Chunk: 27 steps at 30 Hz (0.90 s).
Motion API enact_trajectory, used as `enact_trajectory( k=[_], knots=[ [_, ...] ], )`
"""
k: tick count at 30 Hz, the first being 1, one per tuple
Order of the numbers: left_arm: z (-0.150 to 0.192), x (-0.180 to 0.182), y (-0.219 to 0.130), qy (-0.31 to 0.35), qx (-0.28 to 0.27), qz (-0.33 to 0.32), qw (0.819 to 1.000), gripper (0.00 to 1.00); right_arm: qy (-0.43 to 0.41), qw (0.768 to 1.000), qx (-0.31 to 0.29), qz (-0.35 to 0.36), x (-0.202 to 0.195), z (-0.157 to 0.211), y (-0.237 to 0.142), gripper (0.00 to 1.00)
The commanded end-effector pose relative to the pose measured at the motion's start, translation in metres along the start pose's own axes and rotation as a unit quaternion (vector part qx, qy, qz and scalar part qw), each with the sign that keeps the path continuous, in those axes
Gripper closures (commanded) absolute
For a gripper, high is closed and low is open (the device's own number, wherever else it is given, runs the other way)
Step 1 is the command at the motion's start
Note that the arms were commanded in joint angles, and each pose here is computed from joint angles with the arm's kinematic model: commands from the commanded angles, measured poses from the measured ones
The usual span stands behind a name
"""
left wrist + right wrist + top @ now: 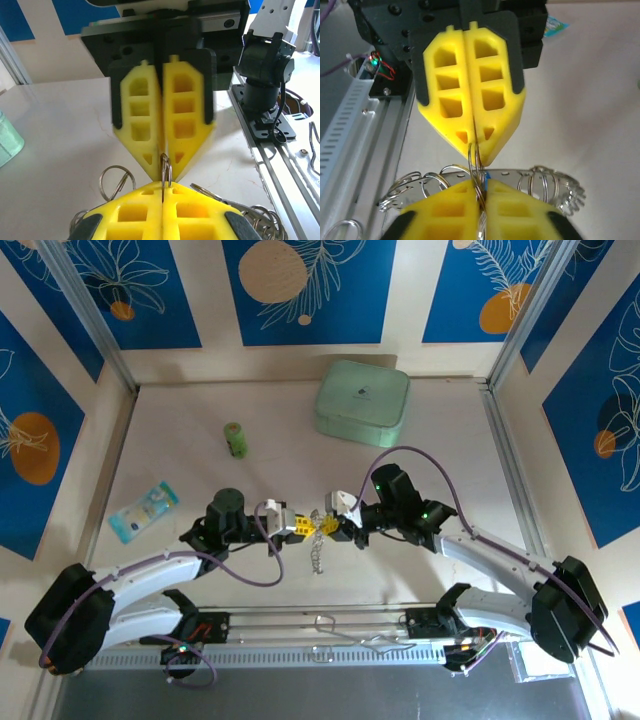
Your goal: Put the keys on the keyring
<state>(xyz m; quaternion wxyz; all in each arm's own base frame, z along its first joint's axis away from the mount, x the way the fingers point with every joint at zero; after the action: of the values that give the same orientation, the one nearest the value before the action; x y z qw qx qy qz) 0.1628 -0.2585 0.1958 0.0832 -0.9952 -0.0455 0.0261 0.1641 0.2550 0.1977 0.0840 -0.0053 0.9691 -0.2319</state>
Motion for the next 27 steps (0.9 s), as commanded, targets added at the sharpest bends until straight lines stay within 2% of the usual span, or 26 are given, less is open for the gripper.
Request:
enact_trajectory(
  k=[1, 2, 4, 5, 11, 18, 27],
  knots=[
    [-0.009, -0.006, 0.001, 0.011, -0.018, 0.021, 1.000, 1.00, -0.009, 1.000, -0.014, -0.008, 0.000, -0.010, -0.001, 1.00],
    [-0.008, -0.005, 0.002, 0.010, -0.015, 0.016, 1.000, 1.00, -0.010, 1.000, -0.013, -0.008, 0.000, -0.011, -0.002, 1.00],
    [-0.005, 0.000, 0.001, 0.005, -0.002, -0.003, 1.000, 0.79, -0.011, 1.000, -0.011, -0.009, 0.000, -0.013, -0.004, 1.00],
    [-0.003, 0.001, 0.001, 0.005, 0.010, -0.007, 1.000, 0.77, -0.012, 1.000, -0.008, -0.010, 0.001, -0.014, -0.004, 1.00],
    [0.000, 0.001, 0.001, 0.020, 0.059, -0.007, 0.998, 0.76, -0.025, 0.998, 0.048, -0.022, 0.005, -0.013, 0.000, 1.00],
    [-0.007, -0.002, 0.002, 0.026, 0.061, 0.001, 0.998, 0.81, -0.036, 0.993, 0.110, -0.016, 0.002, -0.011, 0.005, 1.00],
    [-0.006, -0.005, 0.001, 0.023, 0.069, 0.004, 0.997, 0.74, -0.032, 0.992, 0.122, 0.007, -0.006, -0.016, 0.004, 1.00]
  ],
)
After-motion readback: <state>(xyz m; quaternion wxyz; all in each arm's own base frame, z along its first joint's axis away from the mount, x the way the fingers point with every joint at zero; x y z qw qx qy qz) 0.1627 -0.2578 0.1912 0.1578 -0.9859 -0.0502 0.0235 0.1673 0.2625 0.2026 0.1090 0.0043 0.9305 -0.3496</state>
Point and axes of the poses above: each hand's point on the last joint's axis, 136 mm out from that joint toward the fingers, its own y axis out along the fingers, its own x axis along the line the jaws close on, z = x × y, the point moved 4 cm from there along -y, back along the fingers, and after that the axes turned 10 degrees about -y, right-handed, at the moved point
